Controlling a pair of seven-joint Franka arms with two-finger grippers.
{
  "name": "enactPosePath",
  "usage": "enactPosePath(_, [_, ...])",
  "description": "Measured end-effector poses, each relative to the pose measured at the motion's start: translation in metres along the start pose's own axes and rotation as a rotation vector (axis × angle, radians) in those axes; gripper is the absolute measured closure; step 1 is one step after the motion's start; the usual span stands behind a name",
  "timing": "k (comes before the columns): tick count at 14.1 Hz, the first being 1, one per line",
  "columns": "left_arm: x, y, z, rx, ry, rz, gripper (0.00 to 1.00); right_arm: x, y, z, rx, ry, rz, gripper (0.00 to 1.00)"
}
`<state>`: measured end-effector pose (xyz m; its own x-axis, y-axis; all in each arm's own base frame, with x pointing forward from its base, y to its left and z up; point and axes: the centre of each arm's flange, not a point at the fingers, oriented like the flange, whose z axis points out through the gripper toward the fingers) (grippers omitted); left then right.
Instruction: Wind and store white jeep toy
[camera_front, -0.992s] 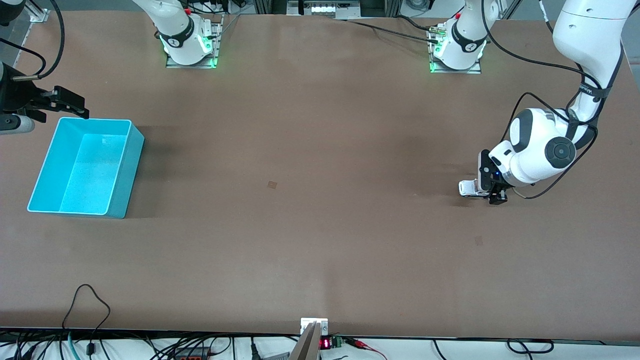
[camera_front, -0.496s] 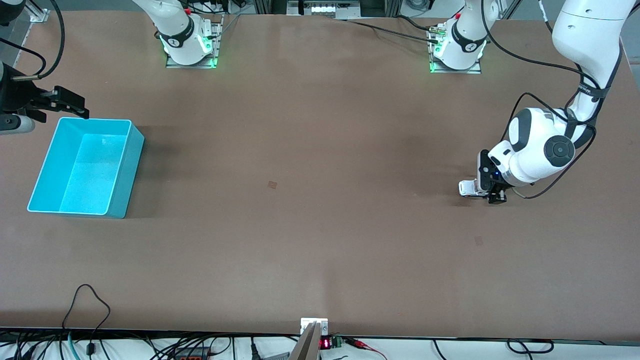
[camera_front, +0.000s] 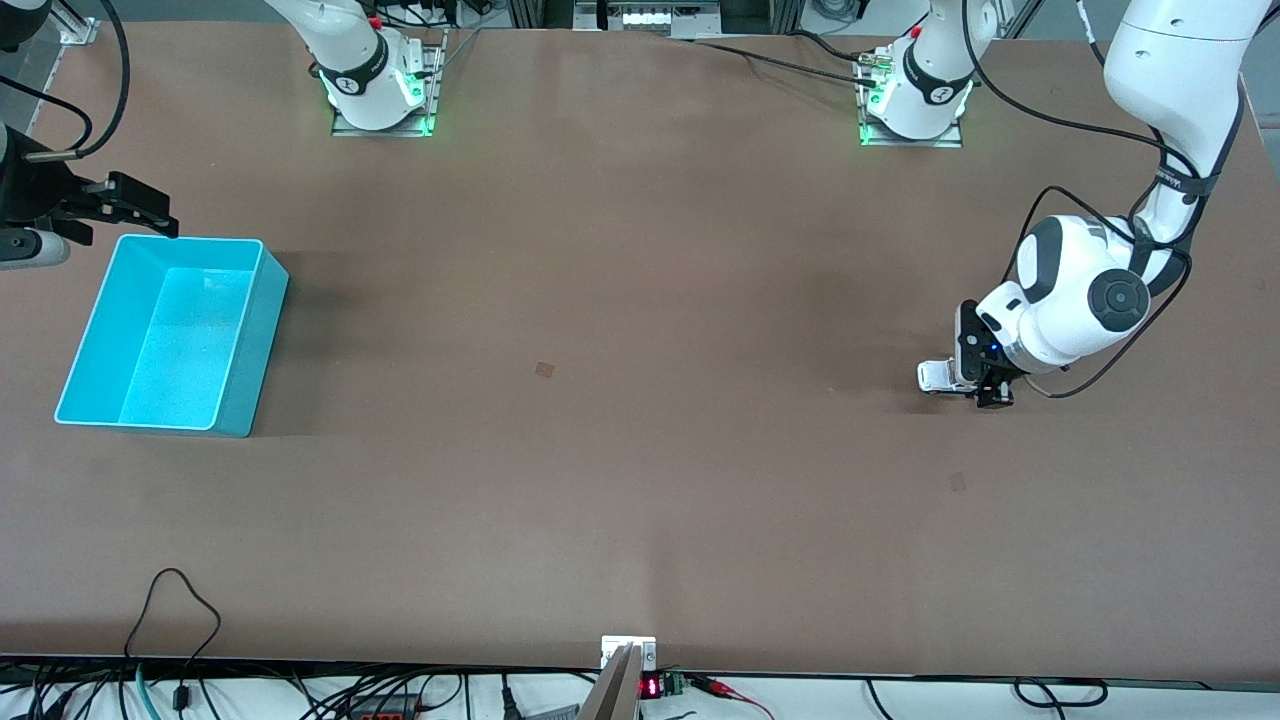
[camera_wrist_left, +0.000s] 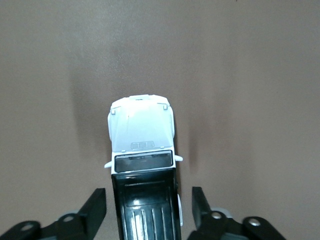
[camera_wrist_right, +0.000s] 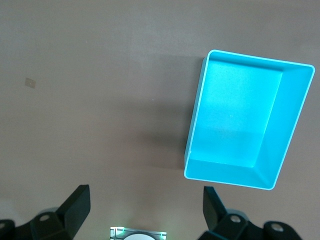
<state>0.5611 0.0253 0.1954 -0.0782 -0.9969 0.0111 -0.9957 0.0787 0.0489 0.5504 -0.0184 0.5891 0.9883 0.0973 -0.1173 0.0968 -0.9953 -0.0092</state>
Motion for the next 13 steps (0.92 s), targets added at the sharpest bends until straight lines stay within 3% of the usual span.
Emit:
enactPosePath(7, [-0.0017,0.0006,0.0004,0.012,0.0,-0.003,0.49,0.0,-0.0002,0.0,0.0,0.0,0.0,0.0])
enactPosePath(13, [-0.0048,0.001,0.0005,0.013,0.0,-0.009,0.48,0.0001,-0.0004,0.0,0.0,0.0,-0.001,0.0])
